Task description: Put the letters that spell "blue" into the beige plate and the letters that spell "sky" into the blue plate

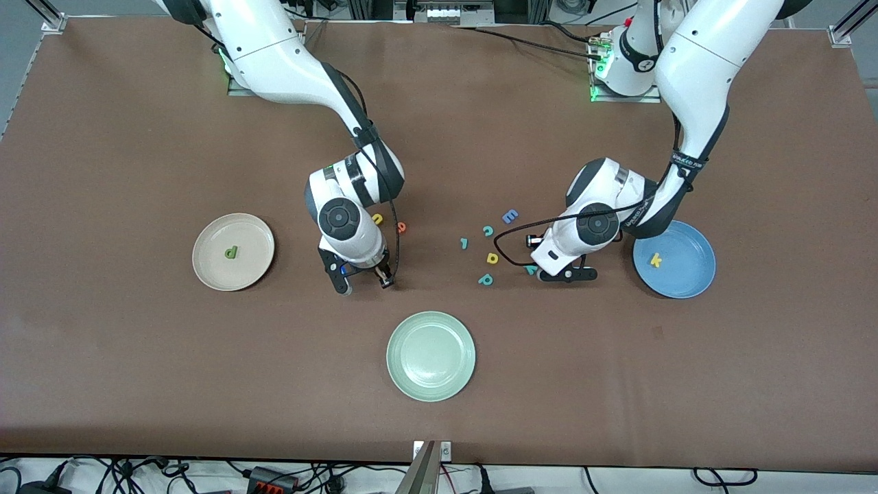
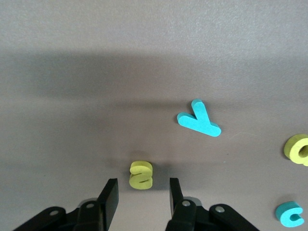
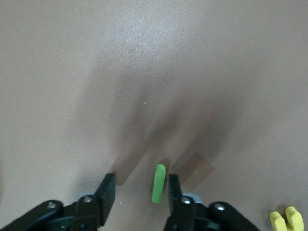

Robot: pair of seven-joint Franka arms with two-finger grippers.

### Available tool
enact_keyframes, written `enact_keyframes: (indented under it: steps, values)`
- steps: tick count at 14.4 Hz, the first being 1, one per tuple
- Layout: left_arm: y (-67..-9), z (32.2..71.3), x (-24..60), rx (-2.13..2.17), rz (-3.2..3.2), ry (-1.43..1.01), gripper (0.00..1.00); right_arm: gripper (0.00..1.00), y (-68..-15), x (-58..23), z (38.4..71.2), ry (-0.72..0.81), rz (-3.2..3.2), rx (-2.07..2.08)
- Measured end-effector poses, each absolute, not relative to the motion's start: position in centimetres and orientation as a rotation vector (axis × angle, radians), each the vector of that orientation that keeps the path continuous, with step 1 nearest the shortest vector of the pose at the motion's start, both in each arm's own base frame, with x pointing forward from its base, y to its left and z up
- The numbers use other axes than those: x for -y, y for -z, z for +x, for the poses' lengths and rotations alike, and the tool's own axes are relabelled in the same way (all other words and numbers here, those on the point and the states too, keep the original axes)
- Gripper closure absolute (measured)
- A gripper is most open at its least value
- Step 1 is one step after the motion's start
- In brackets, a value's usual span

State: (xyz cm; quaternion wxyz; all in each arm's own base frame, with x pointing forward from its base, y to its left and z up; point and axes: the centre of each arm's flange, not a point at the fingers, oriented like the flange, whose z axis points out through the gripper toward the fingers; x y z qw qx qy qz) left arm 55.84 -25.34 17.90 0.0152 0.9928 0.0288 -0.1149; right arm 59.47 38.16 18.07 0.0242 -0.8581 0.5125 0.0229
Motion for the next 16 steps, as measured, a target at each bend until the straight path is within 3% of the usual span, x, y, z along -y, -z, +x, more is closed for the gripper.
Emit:
enact_keyframes:
  steps: [2, 3, 6, 9, 16]
  values:
    - [-17.5, 55.6, 25.3, -0.085, 3.084, 0.343, 0.52, 0.77, -18.1, -38.1, 59.5, -0.071, -2.66, -1.578]
    - [-17.2, 55.4, 25.3, -0.084, 3.085, 0.349, 0.52, 0.79, -18.0, -38.1, 59.5, -0.071, -2.663, -1.575]
    - [-17.0, 55.2, 25.0, -0.085, 3.086, 0.344, 0.79, 0.84, -17.8, -38.0, 59.5, -0.072, -2.677, -1.556]
    - [-17.0, 55.2, 25.0, -0.081, 3.086, 0.342, 0.78, 0.9, -17.9, -37.8, 59.6, -0.067, -2.691, -1.534]
    - [-20.2, 57.1, 21.2, -0.134, 3.112, 0.341, 0.78, 0.9, -21.5, -31.2, 63.0, -0.149, -2.892, -1.269]
